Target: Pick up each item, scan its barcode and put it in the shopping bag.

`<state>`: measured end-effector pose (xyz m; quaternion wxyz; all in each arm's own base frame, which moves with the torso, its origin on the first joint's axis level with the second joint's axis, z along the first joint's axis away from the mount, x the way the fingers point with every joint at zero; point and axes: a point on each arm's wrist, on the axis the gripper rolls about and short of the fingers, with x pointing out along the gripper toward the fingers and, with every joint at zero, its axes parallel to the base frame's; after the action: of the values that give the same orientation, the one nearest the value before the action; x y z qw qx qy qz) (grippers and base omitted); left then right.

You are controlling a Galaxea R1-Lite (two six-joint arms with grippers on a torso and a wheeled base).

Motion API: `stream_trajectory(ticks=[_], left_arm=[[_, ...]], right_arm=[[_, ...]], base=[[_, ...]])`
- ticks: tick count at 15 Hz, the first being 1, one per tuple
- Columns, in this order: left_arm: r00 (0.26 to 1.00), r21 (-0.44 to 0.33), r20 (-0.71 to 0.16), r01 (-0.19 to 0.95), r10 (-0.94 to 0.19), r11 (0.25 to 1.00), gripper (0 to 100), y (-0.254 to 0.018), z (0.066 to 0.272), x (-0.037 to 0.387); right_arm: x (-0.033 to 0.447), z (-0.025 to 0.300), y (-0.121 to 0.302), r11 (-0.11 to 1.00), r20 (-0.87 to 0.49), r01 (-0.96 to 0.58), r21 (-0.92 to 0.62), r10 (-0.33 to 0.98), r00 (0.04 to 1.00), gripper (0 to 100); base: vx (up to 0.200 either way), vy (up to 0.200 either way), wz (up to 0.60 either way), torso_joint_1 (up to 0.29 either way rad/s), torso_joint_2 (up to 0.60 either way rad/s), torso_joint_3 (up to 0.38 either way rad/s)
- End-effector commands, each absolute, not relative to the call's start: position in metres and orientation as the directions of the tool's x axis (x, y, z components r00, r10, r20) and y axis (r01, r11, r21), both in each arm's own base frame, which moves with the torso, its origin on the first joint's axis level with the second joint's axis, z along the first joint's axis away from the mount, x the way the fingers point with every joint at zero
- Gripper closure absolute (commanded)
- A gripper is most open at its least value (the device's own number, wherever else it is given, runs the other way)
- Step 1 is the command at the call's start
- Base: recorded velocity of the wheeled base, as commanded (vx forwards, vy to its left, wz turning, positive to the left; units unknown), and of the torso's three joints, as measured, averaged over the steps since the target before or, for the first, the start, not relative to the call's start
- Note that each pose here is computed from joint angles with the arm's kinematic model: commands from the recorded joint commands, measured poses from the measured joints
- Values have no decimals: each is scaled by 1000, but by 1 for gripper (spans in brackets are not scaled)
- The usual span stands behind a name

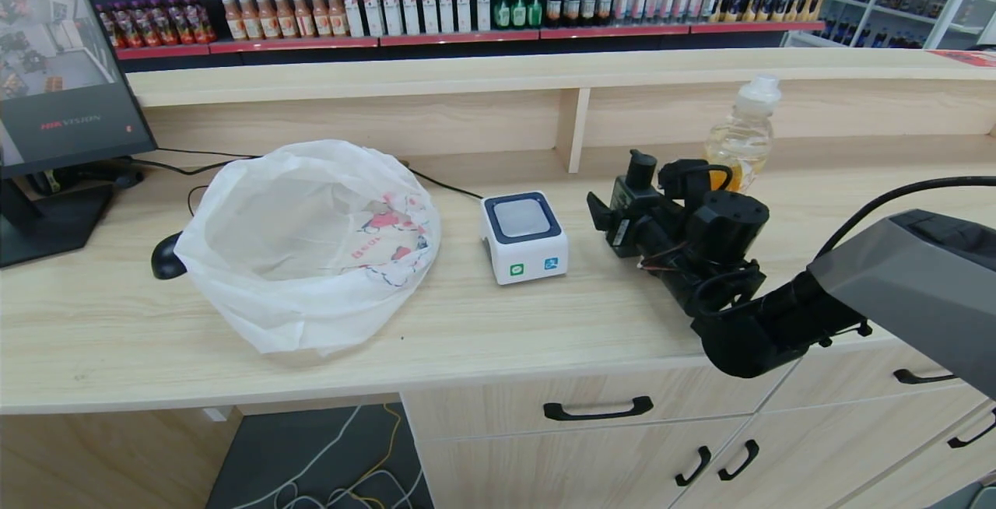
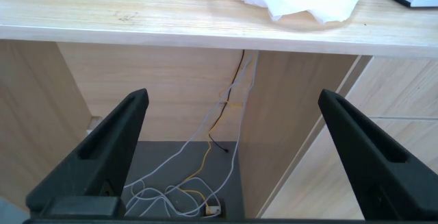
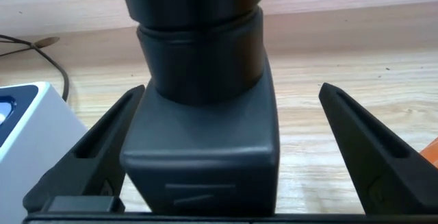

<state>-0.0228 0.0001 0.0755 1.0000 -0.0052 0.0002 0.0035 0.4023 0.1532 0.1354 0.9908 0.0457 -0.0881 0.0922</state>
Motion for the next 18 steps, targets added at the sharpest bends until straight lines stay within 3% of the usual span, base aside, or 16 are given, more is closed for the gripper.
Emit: stream_trajectory(ticks=[1, 2, 18], left_arm=[[1000, -11, 0, -8, 8, 1000, 0, 0, 75, -23], [1000, -11, 0, -8, 8, 1000, 0, 0, 75, -23], [1000, -11, 0, -8, 8, 1000, 0, 0, 75, -23]], right_arm=[[403, 135, 154, 979, 183, -191, 75, 175, 967, 0], [403, 134, 154, 978, 181, -193, 83, 175, 968, 100], [402, 134, 154, 976, 229, -194, 98, 167, 959, 100]], base=[[0, 0, 0, 0, 0, 0], [0, 0, 0, 0, 0, 0], [0, 0, 0, 0, 0, 0]])
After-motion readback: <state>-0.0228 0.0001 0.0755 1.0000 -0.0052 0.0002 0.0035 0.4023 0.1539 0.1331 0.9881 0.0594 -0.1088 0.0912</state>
